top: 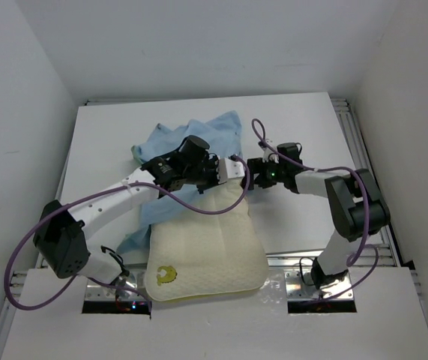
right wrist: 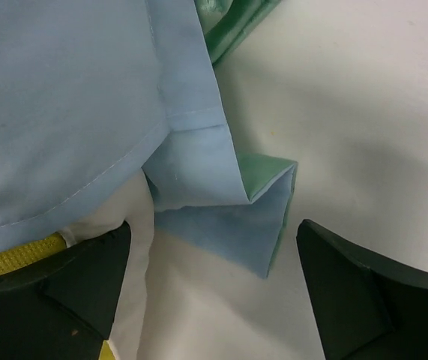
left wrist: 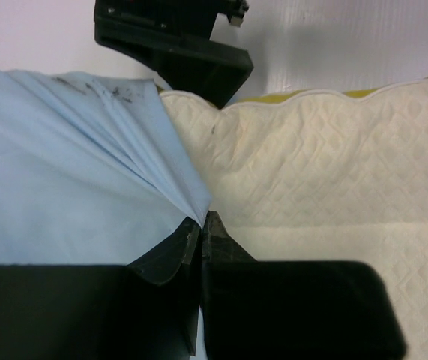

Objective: Put the pillow into the pillowcase

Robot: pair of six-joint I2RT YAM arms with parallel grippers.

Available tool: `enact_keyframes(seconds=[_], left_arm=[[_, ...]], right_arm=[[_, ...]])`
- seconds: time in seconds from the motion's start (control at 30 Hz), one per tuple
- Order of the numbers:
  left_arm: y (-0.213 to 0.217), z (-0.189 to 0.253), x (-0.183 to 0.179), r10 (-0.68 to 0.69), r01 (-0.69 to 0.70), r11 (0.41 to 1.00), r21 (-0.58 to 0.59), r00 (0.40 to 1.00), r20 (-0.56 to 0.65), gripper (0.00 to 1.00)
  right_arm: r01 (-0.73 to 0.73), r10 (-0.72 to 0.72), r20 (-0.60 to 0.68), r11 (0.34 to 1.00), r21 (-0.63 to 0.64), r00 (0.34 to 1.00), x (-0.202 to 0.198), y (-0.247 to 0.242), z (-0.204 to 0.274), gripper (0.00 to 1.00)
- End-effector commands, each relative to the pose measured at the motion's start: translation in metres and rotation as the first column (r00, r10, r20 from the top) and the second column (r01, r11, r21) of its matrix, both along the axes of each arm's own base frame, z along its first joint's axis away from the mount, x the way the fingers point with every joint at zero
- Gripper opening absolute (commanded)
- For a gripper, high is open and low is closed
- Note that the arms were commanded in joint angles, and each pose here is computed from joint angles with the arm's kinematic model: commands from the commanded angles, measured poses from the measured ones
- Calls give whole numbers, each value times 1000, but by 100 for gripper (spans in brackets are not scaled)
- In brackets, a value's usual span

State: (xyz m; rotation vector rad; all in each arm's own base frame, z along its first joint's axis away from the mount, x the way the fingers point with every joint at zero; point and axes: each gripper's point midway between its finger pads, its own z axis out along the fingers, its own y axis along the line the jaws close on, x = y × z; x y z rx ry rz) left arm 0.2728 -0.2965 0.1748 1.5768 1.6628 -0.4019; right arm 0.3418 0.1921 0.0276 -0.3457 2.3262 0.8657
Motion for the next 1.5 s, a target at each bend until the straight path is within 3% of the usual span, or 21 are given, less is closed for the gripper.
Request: enact_keyframes(seconds=[0.0, 0.07, 0.1, 0.2, 0.23, 0.37, 0.57, 0.63, 0.67, 0.73, 0.77, 0.8, 0.9, 0.93, 0.97, 1.03, 1.13, 1.23, 1.33, 1.4, 1.47], left_arm=[[-8, 26, -7, -36, 38, 996, -80, 999, 22, 0], [-10, 28, -6, -28, 30, 995, -95, 999, 18, 0], [-12, 31, -4, -28, 30, 994, -105, 999, 22, 0], [-14, 35, -3, -26, 28, 992, -126, 999, 19, 0], [-15, 35, -3, -25, 27, 991, -129, 1000, 17, 0], [-15, 35, -4, -22, 22, 991, -131, 1000, 7, 0], [-13, 26, -9, -41, 39, 992, -119, 999, -14, 20], [-15, 25, -11, -53, 50, 991, -122, 998, -19, 16], [-16, 25, -11, -57, 55, 991, -124, 998, -20, 4], [-17, 27, -10, -60, 58, 991, -124, 998, -14, 0], [-17, 29, -10, -63, 62, 991, -122, 998, -5, 0], [-15, 29, -9, -61, 61, 992, -115, 998, -3, 0], [-12, 24, -5, -47, 47, 995, -91, 999, 11, 0], [-14, 21, -6, -63, 64, 995, -80, 998, 22, 3], [-19, 14, -8, -73, 74, 995, -59, 997, 18, 24], [-28, -5, -6, -48, 48, 999, -4, 999, 12, 49], [-35, -29, 3, -55, 52, 995, 86, 998, 35, 61], [-23, -52, 25, -1, -19, 982, 190, 995, 101, 66], [-18, -46, 54, 67, -115, 973, 201, 970, 233, 67], [-17, -43, 62, 76, -136, 970, 202, 958, 276, 65], [-17, -51, 66, 80, -145, 968, 205, 952, 296, 54]], right_arm=[[-87, 70, 117, 986, 142, 991, 12, 33, 27, 89], [-94, 75, 122, 983, 157, 990, 5, 41, 23, 73], [-83, 65, 110, 983, 165, 992, 3, 42, 21, 52], [-66, 47, 106, 980, 189, 993, -5, 44, 17, 19], [-32, 13, 98, 980, 196, 995, -5, 41, 16, 0], [106, -127, 130, 981, 163, 983, -5, 20, 15, 0], [248, -267, 260, 963, 107, 928, -14, 9, 39, 0], [255, -272, 295, 962, 95, 916, -19, 12, 48, 0], [270, -288, 292, 958, 101, 912, -22, 10, 47, 0], [288, -312, 309, 950, 124, 898, -20, 8, 52, 1], [297, -316, 319, 949, 106, 894, -17, 5, 51, 11], [300, -303, 343, 952, 63, 889, -13, 1, 50, 34], [328, -297, 302, 943, -56, 906, 1, -7, 40, 42], [336, -304, 265, 938, -87, 915, 1, -13, 33, 42], [338, -308, 262, 938, -78, 915, 6, -11, 36, 41], [346, -322, 264, 937, -50, 909, 8, -11, 38, 40], [338, -327, 238, 941, -5, 915, 4, -5, 39, 40], [337, -336, 219, 941, 31, 916, -1, -1, 39, 40], [322, -326, 213, 945, 56, 921, -7, 1, 42, 41], [328, -336, 212, 942, 74, 918, -9, 0, 45, 42], [329, -337, 208, 942, 73, 918, -13, -2, 43, 45]])
